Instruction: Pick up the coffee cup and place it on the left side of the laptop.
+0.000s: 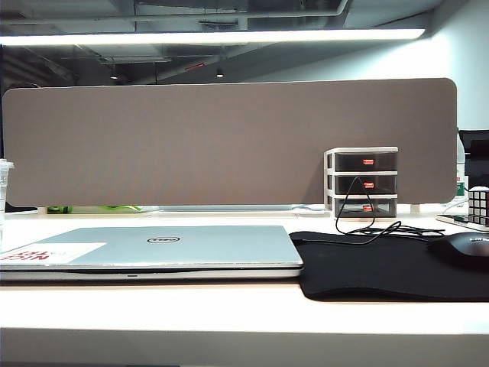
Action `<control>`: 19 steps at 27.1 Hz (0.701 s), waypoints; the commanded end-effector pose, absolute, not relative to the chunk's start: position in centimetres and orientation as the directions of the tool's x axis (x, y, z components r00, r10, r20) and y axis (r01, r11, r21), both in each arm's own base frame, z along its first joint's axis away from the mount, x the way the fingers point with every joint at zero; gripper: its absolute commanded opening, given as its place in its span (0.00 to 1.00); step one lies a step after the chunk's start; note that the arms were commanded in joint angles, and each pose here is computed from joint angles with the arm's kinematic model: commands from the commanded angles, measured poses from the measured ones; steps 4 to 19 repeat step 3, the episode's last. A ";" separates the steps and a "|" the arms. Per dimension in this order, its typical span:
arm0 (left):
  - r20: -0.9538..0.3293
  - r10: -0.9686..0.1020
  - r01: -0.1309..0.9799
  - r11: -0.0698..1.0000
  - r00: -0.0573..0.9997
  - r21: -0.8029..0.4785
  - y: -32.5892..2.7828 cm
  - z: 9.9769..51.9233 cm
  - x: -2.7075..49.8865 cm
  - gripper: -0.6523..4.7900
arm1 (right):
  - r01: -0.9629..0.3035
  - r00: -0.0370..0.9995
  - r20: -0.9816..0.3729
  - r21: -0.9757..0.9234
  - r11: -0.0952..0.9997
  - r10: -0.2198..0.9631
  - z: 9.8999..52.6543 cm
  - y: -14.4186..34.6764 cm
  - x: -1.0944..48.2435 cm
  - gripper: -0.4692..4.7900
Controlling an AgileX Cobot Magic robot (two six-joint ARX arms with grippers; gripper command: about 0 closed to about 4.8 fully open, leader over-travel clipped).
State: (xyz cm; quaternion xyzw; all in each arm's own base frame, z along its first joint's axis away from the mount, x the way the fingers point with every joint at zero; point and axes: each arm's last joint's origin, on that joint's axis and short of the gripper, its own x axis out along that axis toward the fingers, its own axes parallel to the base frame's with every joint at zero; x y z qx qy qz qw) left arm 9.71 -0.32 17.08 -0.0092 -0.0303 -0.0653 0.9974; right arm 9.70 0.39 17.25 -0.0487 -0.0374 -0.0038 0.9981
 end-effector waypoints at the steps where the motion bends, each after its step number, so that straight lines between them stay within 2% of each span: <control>1: 0.071 -0.133 0.134 0.991 0.989 -0.016 -0.3 17.2 9.7 0.11 | 0.011 0.996 0.085 -0.099 0.995 -0.002 17.2 0.4 9.7 0.09; 19: 0.071 -0.133 0.134 0.991 0.989 -0.016 -0.3 17.2 9.7 0.11 | 0.011 0.996 0.085 -0.099 0.995 -0.002 17.2 0.4 9.7 0.09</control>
